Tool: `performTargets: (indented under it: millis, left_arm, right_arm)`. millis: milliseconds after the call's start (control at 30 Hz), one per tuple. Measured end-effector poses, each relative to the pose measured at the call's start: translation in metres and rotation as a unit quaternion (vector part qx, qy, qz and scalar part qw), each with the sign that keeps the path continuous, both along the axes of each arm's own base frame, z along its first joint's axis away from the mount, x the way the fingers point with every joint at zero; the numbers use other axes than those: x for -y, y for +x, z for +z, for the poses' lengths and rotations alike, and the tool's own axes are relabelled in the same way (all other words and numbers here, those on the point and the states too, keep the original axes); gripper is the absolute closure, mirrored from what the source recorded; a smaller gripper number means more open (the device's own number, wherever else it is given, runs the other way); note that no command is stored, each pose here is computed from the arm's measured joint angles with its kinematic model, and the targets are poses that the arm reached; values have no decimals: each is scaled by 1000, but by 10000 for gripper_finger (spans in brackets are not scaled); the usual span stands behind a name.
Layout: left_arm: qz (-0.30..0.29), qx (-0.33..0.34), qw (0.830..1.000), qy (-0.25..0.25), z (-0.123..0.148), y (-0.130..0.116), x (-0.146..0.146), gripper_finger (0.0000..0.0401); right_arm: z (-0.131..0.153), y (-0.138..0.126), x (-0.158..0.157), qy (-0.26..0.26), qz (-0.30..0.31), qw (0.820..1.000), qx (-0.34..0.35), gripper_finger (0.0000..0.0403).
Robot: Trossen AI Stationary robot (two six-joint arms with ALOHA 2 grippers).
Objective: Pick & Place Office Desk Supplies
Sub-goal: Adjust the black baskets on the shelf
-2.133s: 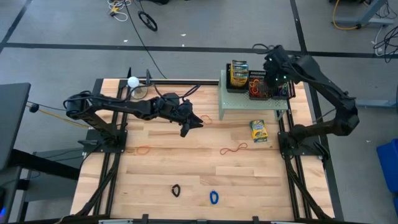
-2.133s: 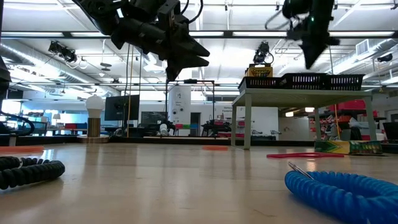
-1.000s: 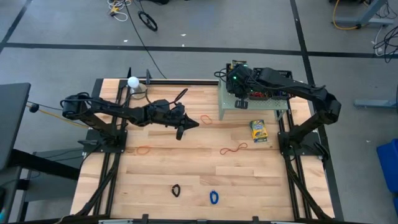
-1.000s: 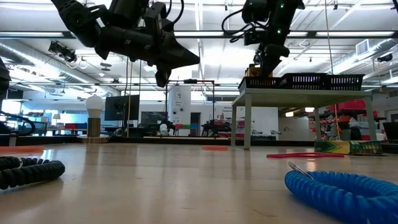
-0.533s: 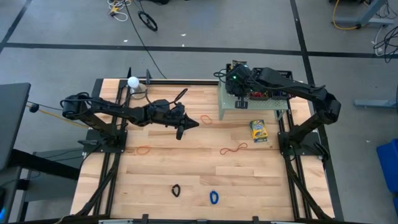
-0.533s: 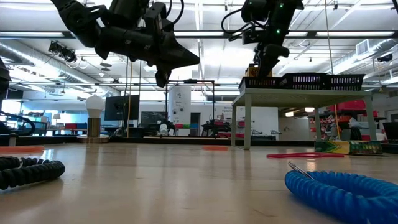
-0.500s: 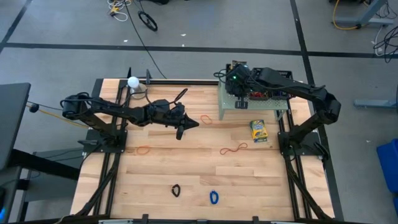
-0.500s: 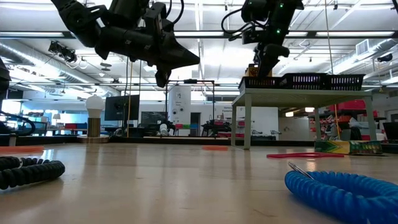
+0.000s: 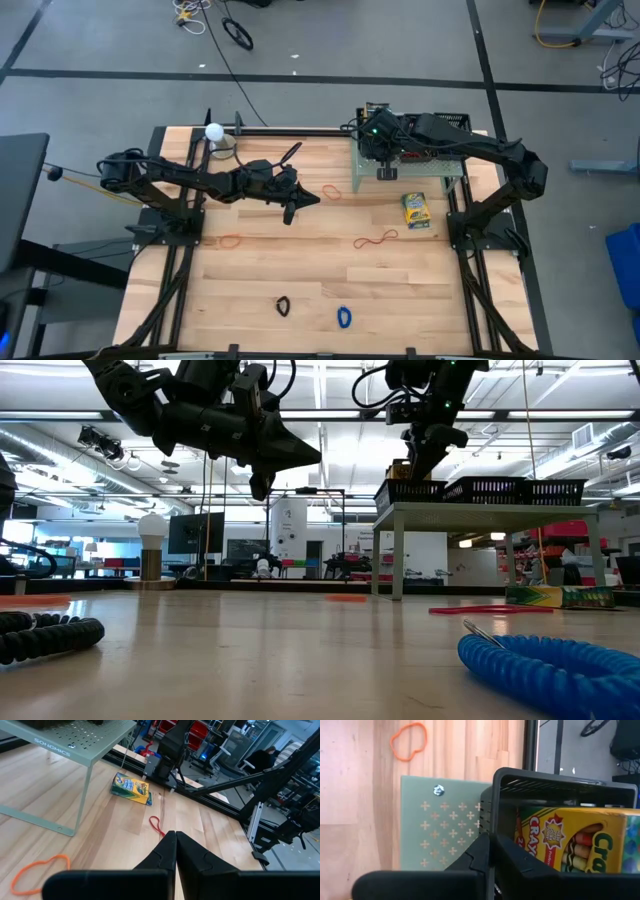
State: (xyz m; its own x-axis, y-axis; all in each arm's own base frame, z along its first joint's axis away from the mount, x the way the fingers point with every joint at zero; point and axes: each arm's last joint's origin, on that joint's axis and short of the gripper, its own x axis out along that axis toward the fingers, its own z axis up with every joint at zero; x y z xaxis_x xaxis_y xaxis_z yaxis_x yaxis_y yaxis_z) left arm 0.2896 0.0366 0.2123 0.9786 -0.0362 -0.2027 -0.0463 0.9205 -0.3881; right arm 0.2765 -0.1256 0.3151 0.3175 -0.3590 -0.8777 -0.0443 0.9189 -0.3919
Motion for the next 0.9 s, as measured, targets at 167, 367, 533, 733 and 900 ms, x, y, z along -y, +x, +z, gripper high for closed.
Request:
performTargets:
  millis: [167, 367, 533, 733, 900]
  left_arm:
    - [0, 0, 1000, 0, 0, 0, 0, 391]
    - [0, 0, 1000, 0, 0, 0, 0, 391]
    - [0, 0, 1000, 0, 0, 0, 0, 391]
    - [0, -1, 1000, 0, 0, 0, 0, 391]
    - [0, -1, 1000, 1, 0, 0, 0, 391]
  right_arm:
    - [0, 2, -4, 1, 8, 1000, 0, 374]
    - [0, 4, -10, 5, 15, 1000, 3, 374]
    - [0, 4, -10, 11, 5, 1000, 9, 373]
    - [0, 4, -10, 16, -6, 1000, 13, 341]
    - [4, 2, -11, 17, -16, 999, 25, 297]
